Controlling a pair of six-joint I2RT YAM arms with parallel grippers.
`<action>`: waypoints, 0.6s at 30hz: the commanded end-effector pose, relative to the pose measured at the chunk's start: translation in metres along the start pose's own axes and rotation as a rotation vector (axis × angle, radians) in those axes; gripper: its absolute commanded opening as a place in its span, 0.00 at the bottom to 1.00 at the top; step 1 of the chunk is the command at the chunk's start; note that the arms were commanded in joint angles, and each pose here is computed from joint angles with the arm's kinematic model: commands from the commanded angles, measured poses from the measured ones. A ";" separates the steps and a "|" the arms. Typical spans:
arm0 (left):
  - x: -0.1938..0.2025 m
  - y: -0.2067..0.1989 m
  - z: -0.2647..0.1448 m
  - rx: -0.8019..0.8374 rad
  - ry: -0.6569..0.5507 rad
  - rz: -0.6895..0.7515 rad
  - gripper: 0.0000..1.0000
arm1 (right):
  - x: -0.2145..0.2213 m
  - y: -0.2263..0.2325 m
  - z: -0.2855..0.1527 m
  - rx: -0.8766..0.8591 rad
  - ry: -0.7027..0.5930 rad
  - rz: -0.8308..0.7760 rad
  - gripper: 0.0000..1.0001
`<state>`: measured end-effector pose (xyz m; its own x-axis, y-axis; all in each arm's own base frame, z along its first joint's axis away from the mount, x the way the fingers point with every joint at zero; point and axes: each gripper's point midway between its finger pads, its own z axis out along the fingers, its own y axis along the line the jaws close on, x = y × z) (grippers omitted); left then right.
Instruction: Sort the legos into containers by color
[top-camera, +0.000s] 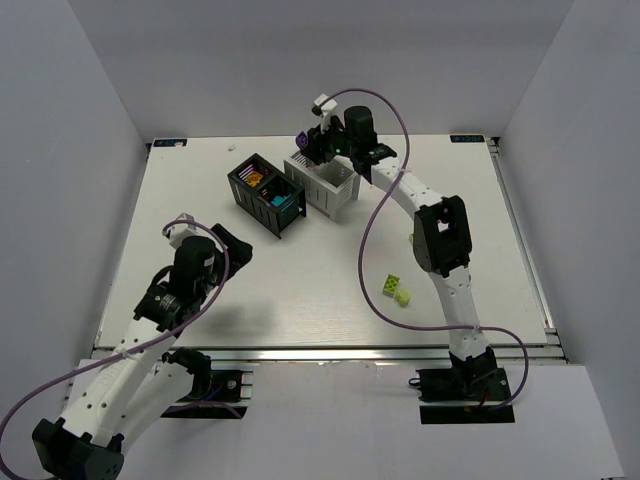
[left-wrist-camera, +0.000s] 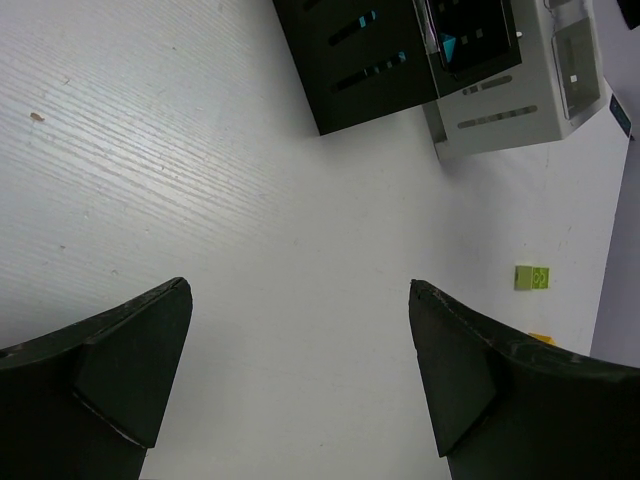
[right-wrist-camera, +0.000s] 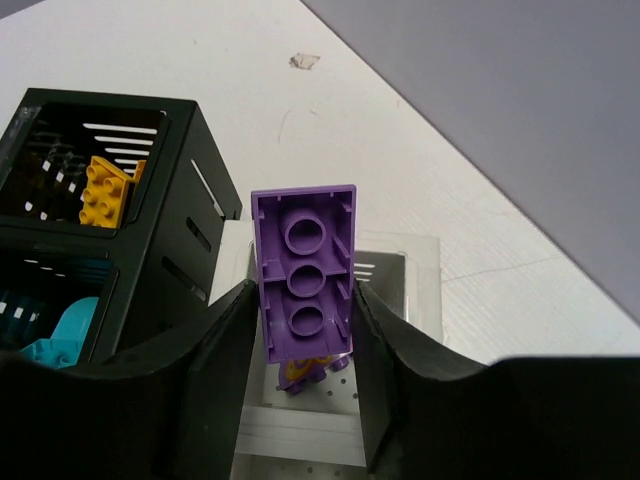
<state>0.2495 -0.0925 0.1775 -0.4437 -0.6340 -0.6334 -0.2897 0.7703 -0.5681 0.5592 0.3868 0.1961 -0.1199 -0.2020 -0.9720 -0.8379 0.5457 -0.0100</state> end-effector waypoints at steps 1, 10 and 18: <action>0.000 -0.004 -0.002 0.035 -0.006 -0.042 0.98 | -0.004 0.000 0.003 0.004 -0.025 -0.024 0.54; 0.009 -0.017 0.001 0.137 0.007 -0.108 0.98 | -0.028 -0.002 -0.008 0.007 -0.061 -0.049 0.90; 0.023 -0.055 0.015 0.280 0.109 -0.075 0.26 | -0.097 0.011 -0.102 -0.073 -0.134 -0.132 0.84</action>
<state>0.2592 -0.1283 0.1757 -0.4779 -0.6850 -0.5498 -0.1800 0.6890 -0.7020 0.5318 0.3581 0.2055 -0.1331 -0.2372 -0.9623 -0.8561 0.5168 -0.0089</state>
